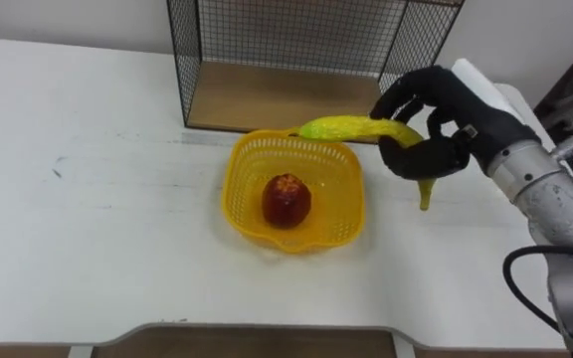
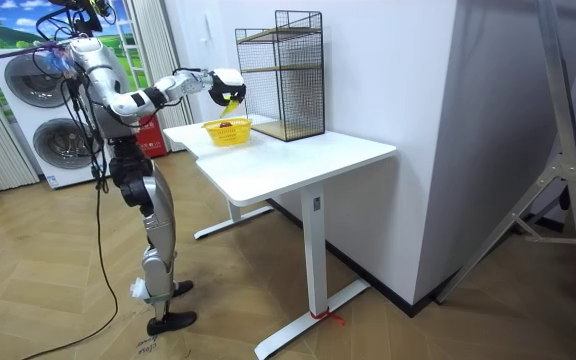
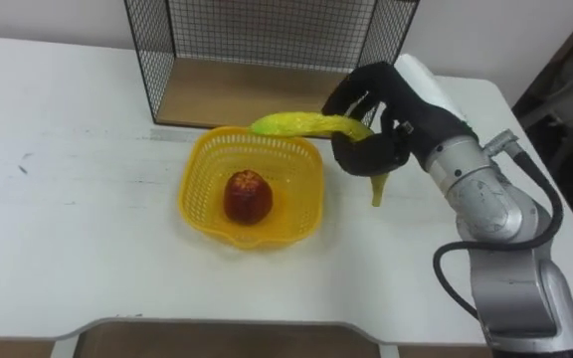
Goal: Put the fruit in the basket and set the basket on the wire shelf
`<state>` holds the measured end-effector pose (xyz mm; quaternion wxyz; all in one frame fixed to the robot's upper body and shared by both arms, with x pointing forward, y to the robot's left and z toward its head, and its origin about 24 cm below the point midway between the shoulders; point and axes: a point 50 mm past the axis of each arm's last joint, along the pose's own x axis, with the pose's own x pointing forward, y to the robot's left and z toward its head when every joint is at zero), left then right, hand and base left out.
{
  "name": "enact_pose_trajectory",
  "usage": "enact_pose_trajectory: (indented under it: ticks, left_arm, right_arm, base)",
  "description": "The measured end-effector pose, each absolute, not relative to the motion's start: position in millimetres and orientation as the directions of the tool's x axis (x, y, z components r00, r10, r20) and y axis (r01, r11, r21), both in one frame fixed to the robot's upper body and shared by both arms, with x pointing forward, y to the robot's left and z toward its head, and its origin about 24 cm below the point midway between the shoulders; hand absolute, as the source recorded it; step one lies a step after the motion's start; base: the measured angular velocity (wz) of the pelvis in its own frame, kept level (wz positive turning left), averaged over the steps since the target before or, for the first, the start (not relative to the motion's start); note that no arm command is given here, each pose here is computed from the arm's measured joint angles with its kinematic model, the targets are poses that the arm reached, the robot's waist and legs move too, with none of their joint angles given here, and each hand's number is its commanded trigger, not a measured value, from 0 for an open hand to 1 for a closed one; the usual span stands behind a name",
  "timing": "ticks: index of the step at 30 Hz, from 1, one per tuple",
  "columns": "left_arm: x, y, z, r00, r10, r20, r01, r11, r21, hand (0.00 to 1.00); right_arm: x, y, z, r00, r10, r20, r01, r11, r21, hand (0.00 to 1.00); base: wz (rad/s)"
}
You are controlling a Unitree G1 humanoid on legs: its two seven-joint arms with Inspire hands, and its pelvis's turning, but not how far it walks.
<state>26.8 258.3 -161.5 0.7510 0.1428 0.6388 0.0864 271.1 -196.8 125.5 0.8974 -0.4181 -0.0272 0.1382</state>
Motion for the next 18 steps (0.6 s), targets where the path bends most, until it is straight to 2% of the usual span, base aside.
enact_pose_trajectory:
  ticks: [9,18]
  left_arm:
    - [34.9,257.5,-161.2,0.187,0.309,-0.932,0.058,0.944,0.324,0.00]
    - [49.0,255.2,-160.8,0.219,0.294,-0.930,0.074,0.946,0.316,0.00]
  right_arm:
    - [270.7,-188.6,119.9,0.944,0.307,-0.120,-0.285,0.577,-0.766,1.00]
    - [276.4,-173.0,126.9,0.930,0.357,-0.084,-0.294,0.587,-0.754,1.00]
  base:
    - [0.03]
    - [0.00]
